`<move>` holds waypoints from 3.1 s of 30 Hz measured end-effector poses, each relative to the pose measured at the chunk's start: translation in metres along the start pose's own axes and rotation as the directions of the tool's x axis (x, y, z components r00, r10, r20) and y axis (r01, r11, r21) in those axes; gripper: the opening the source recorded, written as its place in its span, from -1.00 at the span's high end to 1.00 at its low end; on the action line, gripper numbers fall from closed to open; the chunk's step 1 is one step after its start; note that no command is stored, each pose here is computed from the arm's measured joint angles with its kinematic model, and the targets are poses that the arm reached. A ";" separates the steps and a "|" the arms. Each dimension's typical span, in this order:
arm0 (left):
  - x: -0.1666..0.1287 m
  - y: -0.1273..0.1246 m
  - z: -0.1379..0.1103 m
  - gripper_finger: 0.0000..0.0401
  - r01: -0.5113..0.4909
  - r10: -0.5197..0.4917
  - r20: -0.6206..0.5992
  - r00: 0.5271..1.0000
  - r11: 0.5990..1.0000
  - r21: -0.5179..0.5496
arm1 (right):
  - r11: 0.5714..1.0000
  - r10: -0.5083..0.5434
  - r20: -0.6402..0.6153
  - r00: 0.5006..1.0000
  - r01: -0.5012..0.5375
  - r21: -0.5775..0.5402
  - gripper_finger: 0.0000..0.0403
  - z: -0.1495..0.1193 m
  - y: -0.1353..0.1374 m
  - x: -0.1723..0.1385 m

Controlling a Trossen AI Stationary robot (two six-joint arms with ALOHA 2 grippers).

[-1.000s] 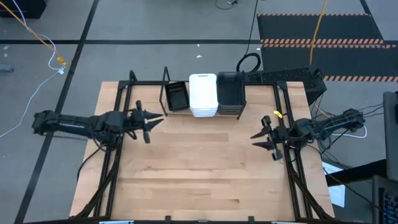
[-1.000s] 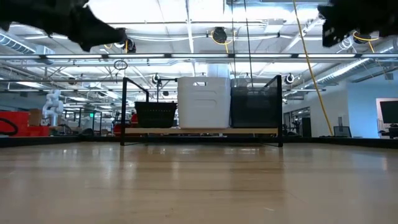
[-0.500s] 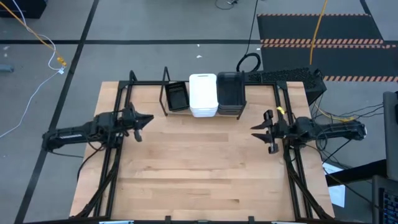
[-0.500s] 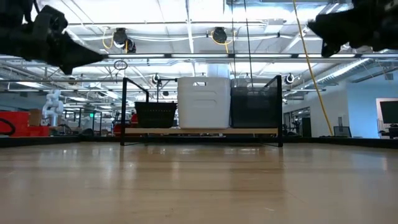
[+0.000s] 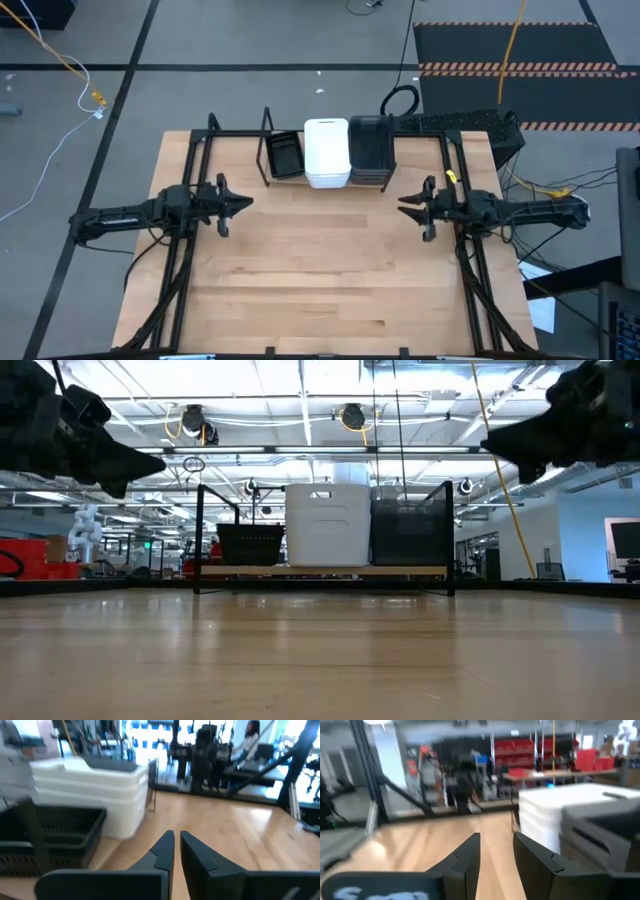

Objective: Stack baskets on shelf by color
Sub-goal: Return to home position

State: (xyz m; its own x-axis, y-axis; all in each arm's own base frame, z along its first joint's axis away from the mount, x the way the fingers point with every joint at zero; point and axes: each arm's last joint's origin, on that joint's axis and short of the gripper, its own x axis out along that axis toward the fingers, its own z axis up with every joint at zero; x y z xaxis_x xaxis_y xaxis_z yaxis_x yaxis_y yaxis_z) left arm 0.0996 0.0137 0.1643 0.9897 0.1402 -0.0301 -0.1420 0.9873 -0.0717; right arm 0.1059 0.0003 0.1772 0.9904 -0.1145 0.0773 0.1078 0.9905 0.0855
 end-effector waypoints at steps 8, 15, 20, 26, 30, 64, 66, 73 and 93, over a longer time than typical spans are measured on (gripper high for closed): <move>0.002 0.000 -0.003 0.85 0.006 -0.004 -0.032 0.999 0.998 0.058 | 0.999 0.040 0.096 0.995 -0.043 0.031 0.46 0.009 0.002 -0.001; 0.002 0.000 -0.003 0.85 0.006 -0.003 -0.037 0.999 0.998 0.067 | 0.999 0.039 0.094 0.995 -0.042 0.032 0.46 0.009 0.002 -0.001; 0.002 0.000 -0.003 0.85 0.006 -0.003 -0.037 0.999 0.998 0.067 | 0.999 0.039 0.093 0.995 -0.042 0.032 0.46 0.009 0.002 -0.001; 0.002 0.000 -0.003 0.85 0.006 -0.003 -0.038 0.999 0.998 0.067 | 0.999 0.039 0.093 0.995 -0.042 0.032 0.46 0.009 0.002 -0.001; 0.002 0.000 -0.003 0.85 0.005 -0.003 -0.038 0.999 0.998 0.067 | 0.999 0.039 0.092 0.995 -0.042 0.032 0.46 0.009 0.002 -0.001; 0.002 0.000 -0.003 0.85 0.005 -0.002 -0.038 0.999 0.998 0.068 | 0.999 0.039 0.092 0.995 -0.042 0.032 0.46 0.009 0.002 -0.001; 0.002 0.000 -0.003 0.85 0.005 -0.002 -0.038 0.999 0.998 0.068 | 0.999 0.039 0.092 0.995 -0.042 0.032 0.46 0.009 0.002 -0.001; 0.002 0.000 -0.003 0.85 0.004 -0.002 -0.038 0.999 0.998 0.068 | 0.999 0.038 0.092 0.995 -0.042 0.032 0.46 0.009 0.002 -0.001; 0.002 0.000 -0.003 0.85 0.004 -0.002 -0.038 0.999 0.998 0.068 | 0.999 0.039 0.092 0.995 -0.042 0.031 0.46 0.009 0.002 -0.001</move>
State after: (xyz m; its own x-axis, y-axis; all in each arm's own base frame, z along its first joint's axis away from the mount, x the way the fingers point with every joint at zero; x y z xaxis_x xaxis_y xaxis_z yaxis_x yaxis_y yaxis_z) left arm 0.1017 0.0138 0.1612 0.9885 0.1355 -0.0677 -0.1361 0.9907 -0.0043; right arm 0.1046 0.0013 0.1861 0.9817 -0.0826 0.1716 0.0637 0.9915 0.1133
